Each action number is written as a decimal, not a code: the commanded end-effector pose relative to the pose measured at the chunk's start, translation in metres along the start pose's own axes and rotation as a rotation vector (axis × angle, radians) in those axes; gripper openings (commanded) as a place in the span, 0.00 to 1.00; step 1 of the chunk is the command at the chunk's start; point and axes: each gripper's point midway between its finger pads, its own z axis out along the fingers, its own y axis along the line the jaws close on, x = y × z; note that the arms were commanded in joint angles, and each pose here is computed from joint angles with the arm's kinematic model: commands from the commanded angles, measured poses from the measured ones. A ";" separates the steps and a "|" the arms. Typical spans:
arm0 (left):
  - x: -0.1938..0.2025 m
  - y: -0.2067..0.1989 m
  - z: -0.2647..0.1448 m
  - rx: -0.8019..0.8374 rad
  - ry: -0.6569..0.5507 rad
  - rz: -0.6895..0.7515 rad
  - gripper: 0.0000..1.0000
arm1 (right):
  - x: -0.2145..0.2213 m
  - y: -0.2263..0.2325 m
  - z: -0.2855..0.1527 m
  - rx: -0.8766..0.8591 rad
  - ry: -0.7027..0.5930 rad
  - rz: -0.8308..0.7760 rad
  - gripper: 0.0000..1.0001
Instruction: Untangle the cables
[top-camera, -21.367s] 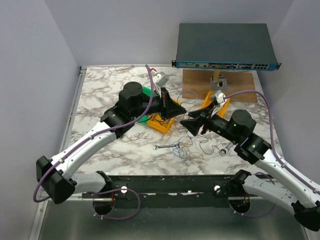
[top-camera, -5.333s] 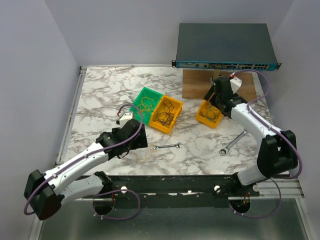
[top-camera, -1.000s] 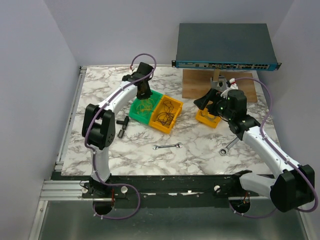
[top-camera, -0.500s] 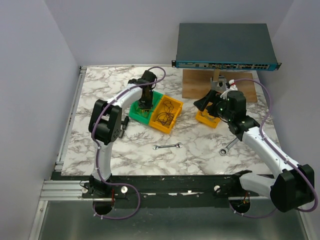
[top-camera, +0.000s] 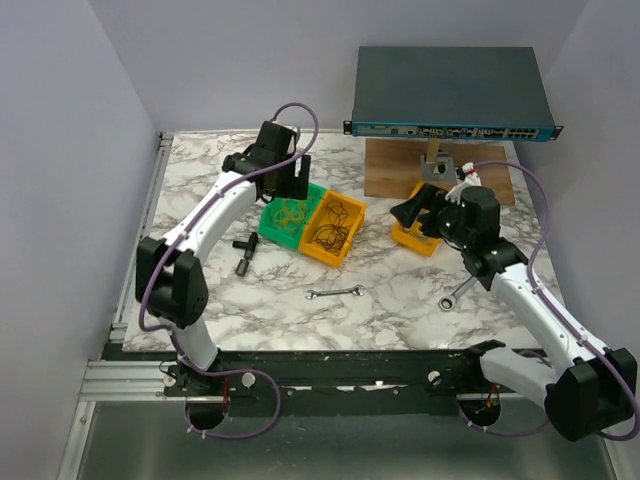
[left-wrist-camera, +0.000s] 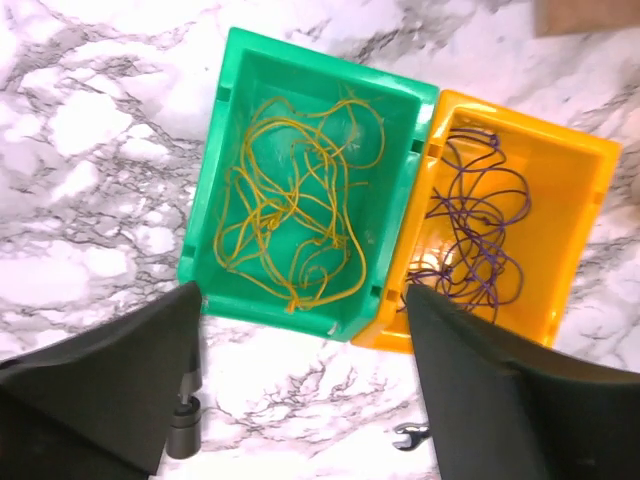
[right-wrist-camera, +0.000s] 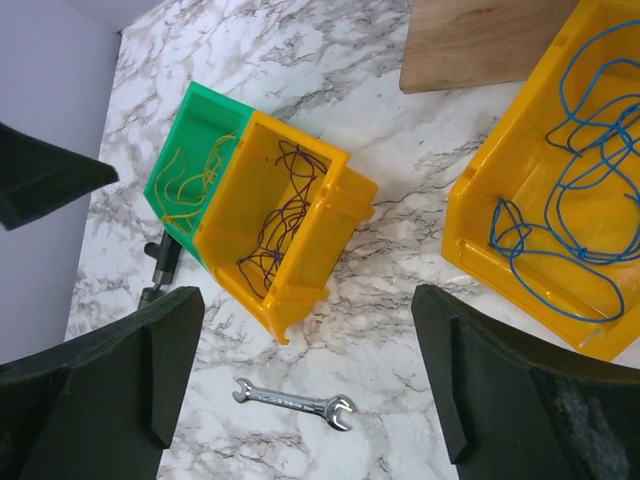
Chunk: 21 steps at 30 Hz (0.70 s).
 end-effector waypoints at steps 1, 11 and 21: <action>-0.007 0.003 -0.038 0.010 -0.129 0.007 0.98 | 0.003 -0.001 -0.008 -0.005 0.005 -0.062 0.98; 0.037 0.037 -0.102 0.019 -0.565 -0.055 0.99 | 0.008 -0.005 -0.042 -0.145 -0.265 -0.183 1.00; 0.088 0.081 -0.116 -0.108 -0.918 0.078 0.98 | -0.001 -0.084 -0.042 0.144 -0.545 -0.322 0.99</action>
